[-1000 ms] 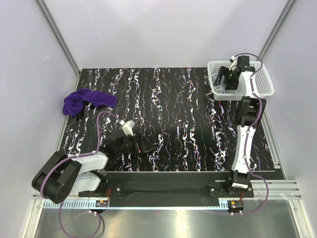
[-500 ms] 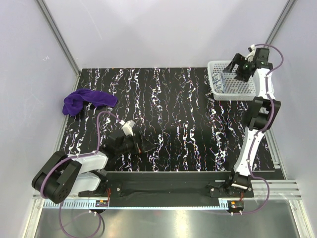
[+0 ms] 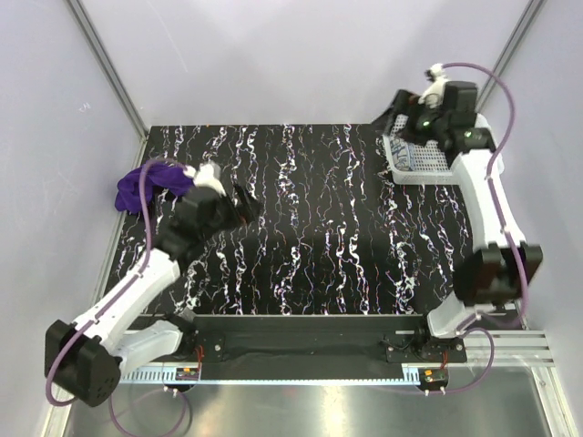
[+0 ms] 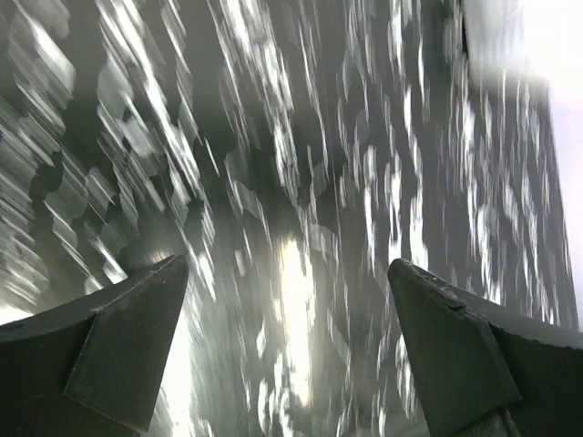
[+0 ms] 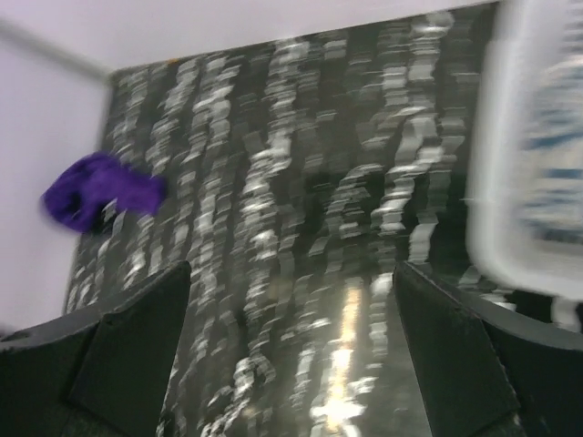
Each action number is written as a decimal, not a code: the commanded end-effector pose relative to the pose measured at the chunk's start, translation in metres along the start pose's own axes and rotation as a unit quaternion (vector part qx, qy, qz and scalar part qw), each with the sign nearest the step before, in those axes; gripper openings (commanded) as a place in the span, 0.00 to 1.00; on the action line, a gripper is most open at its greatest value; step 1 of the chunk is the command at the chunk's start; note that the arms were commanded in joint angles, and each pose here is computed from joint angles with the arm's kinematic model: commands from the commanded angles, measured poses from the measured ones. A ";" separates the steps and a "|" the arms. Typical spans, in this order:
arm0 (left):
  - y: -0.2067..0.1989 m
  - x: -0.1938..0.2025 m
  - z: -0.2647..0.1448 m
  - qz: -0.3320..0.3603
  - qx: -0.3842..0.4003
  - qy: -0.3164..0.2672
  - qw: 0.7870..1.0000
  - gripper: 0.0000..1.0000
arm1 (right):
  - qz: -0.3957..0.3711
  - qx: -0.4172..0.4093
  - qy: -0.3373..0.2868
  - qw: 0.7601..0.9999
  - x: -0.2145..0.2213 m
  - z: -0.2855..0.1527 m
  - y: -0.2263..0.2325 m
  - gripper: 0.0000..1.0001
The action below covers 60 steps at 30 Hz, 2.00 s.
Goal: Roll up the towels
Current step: Move the towel to the center of the board
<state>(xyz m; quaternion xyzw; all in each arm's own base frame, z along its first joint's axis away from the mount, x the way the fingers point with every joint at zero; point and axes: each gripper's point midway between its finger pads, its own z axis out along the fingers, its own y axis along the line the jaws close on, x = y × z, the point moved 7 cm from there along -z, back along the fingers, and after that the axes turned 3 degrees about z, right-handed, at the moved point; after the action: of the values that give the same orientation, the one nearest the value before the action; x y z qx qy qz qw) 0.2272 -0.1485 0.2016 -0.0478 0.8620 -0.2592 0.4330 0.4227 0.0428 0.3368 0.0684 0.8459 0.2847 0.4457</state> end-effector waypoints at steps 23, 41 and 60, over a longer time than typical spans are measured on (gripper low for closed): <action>0.175 -0.090 0.126 -0.209 -0.284 -0.028 0.935 0.86 | -0.011 -0.096 0.161 0.982 0.234 -0.076 0.111 1.00; 0.222 -0.093 0.178 -0.253 -0.301 -0.006 0.919 0.65 | -0.026 -0.083 0.186 0.979 0.244 -0.062 0.104 1.00; 0.193 -0.133 0.164 -0.223 -0.243 -0.044 0.943 0.00 | -0.021 -0.074 0.181 0.980 0.248 -0.069 0.098 1.00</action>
<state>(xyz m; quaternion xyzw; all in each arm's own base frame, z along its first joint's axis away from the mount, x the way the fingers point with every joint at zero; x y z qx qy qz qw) 0.4607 -0.0032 0.0771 -0.3792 0.8602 -0.0990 0.3262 0.2079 0.1898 0.2310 -0.0341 0.9017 0.3397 0.2652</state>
